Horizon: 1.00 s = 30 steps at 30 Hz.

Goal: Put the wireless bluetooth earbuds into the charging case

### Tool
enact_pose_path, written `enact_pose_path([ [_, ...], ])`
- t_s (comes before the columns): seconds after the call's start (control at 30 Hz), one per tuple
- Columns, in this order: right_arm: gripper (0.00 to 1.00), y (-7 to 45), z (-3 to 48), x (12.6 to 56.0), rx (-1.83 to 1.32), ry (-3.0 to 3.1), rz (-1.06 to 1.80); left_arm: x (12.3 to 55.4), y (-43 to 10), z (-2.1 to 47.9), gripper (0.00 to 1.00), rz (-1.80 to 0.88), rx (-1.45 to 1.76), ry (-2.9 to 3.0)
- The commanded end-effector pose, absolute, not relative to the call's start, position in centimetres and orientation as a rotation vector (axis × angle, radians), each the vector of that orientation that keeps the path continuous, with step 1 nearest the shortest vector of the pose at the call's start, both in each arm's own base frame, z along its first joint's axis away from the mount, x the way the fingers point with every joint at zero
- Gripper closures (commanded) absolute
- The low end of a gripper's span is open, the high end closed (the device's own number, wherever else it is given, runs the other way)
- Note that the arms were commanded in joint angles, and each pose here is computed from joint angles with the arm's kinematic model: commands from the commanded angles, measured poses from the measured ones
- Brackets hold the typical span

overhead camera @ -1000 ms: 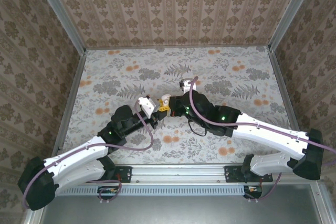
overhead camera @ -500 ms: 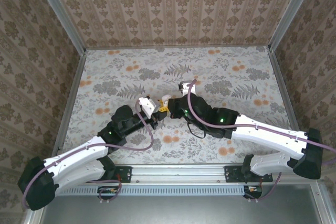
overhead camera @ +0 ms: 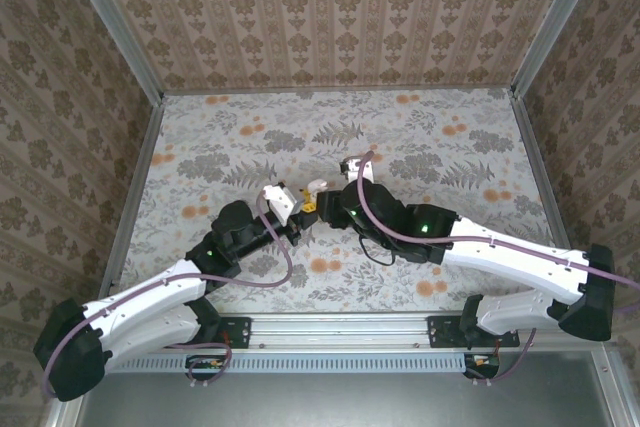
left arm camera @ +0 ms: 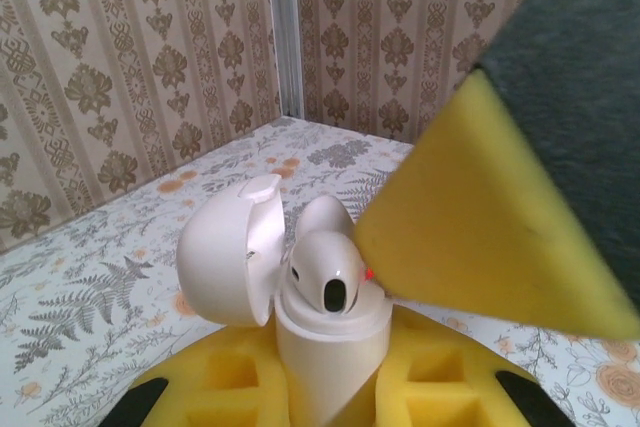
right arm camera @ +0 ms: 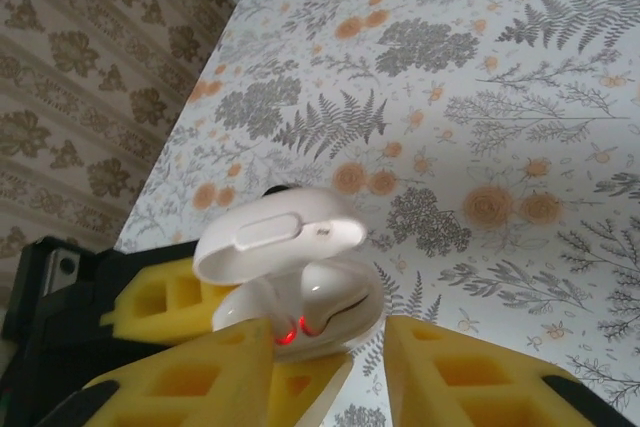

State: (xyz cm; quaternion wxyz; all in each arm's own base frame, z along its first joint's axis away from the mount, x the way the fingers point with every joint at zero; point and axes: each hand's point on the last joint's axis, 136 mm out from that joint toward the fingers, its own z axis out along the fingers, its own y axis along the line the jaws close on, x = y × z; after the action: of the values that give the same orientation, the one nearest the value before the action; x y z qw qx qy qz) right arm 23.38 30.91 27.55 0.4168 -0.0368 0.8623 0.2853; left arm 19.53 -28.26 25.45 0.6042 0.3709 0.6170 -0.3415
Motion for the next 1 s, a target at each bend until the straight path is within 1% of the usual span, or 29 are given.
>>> enact_pose_path([
  [0.0,0.62,31.1,29.2,22.0,-0.128,2.181,0.779,19.0,-28.4,29.3,1.00,-0.848,0.803,1.321],
  [0.2,0.59,30.3,32.4,21.8,-0.130,2.137,0.839,18.7,-28.5,29.2,1.00,-0.876,0.812,1.326],
  [0.4,0.56,28.5,35.0,22.5,-0.146,2.115,0.865,18.0,-28.7,29.2,1.00,-0.946,0.843,1.321],
  [0.5,0.55,27.7,34.7,23.5,-0.137,2.139,0.948,17.4,-28.8,29.4,1.00,-1.003,0.868,1.313],
  [0.63,0.55,27.9,33.5,24.4,-0.164,2.195,1.064,16.3,-29.1,30.1,1.00,-1.093,0.920,1.274],
  [0.83,0.55,30.8,31.6,24.5,-0.216,2.296,1.329,15.1,-29.5,31.4,1.00,-1.195,0.977,1.211],
  [0.97,0.56,32.8,31.1,23.7,-0.276,2.329,1.500,15.5,-30.0,31.3,1.00,-1.217,0.981,1.230],
])
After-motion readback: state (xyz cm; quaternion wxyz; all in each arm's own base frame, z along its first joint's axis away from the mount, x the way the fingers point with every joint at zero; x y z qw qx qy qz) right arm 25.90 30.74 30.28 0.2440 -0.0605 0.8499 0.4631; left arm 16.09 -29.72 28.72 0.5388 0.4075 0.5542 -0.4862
